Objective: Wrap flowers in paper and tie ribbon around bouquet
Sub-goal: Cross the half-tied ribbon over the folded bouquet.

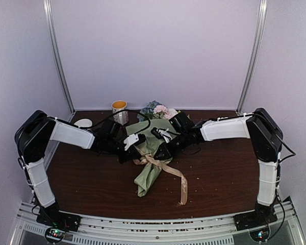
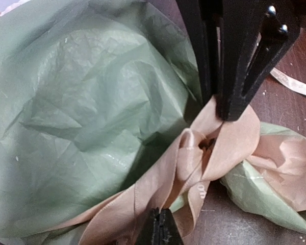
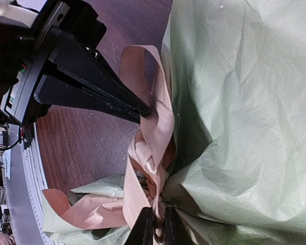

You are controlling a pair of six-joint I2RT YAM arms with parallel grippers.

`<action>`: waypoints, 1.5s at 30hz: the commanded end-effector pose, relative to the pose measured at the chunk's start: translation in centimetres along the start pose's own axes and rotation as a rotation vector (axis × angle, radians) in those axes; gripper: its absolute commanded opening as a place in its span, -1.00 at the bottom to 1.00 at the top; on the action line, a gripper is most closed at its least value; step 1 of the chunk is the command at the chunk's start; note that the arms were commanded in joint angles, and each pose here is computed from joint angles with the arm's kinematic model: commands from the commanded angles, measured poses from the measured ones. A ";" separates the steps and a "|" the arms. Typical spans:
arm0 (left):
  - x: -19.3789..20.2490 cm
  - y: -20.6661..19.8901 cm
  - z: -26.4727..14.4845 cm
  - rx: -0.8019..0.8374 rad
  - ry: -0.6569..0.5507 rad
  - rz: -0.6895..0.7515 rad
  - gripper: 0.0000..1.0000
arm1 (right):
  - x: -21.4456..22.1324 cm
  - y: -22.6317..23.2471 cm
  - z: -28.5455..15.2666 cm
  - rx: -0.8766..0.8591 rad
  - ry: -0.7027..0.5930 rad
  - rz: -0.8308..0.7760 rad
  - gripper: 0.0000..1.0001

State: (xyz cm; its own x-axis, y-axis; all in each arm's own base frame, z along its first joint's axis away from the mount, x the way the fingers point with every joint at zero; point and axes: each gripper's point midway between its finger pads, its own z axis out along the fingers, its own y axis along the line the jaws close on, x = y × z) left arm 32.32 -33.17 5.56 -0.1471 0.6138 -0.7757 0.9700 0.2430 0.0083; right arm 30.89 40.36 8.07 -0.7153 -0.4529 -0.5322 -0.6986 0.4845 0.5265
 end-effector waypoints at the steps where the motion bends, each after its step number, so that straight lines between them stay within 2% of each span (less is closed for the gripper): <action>1: -1.1 -0.5 -0.8 -0.001 -0.040 0.014 -1.00 | -2.7 0.9 -1.5 -0.004 -0.074 -0.015 -0.77; 3: -1.0 -0.5 -1.0 -0.002 -0.042 0.013 -1.00 | -2.6 0.9 -1.3 -0.011 -0.071 -0.011 -0.73; 8: -1.1 -0.5 -1.0 -0.006 -0.045 0.014 -1.00 | -2.7 0.9 -1.3 -0.013 -0.080 -0.006 -0.46; 10: -1.2 -0.5 -1.0 -0.008 -0.048 0.015 -1.00 | -3.0 0.9 -1.4 -0.009 -0.091 -0.008 -0.44; 17: -1.1 -0.5 -0.9 -0.009 -0.049 0.008 -1.00 | -3.6 0.7 -1.0 -0.007 -0.107 0.003 -0.60; 20: -1.0 -0.5 -0.9 -0.007 -0.048 0.005 -1.00 | -3.5 0.6 -0.9 -0.009 -0.104 0.005 -0.84; 23: -0.9 -0.5 -0.9 -0.009 -0.046 0.004 -1.00 | -3.2 0.7 -1.0 -0.010 -0.092 0.000 -1.00; 33: -1.2 -0.3 -1.3 -0.033 -0.068 0.002 -1.00 | -3.2 1.2 -1.6 -0.009 -0.086 -0.016 -1.00; 36: -3.5 -0.4 -3.2 -0.089 -0.181 0.035 -0.28 | -3.8 2.0 -2.4 -0.020 -0.115 -0.040 -1.00; 37: -4.3 -0.5 -3.9 -0.103 -0.225 0.056 -0.10 | -3.9 2.3 -2.6 -0.021 -0.122 -0.054 -1.00; 39: -5.3 -0.4 -4.5 -0.108 -0.254 0.074 0.02 | -3.6 2.4 -2.6 -0.014 -0.124 -0.068 -1.00; 42: -6.6 -0.6 -4.3 -0.048 -0.243 0.078 0.07 | -3.2 2.5 -2.4 -0.014 -0.116 -0.071 -1.00; 45: -8.0 -0.8 -4.7 -0.026 -0.290 0.101 0.14 | -3.5 2.9 -2.8 -0.016 -0.136 -0.083 -1.00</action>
State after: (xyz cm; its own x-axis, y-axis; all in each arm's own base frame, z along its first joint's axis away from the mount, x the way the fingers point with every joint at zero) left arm 31.49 -33.21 11.26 -0.0673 0.4808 -0.8743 0.9622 0.2630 0.0706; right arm 31.55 41.09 11.19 -0.6927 -0.4011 -0.5994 -0.7180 0.4618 0.5207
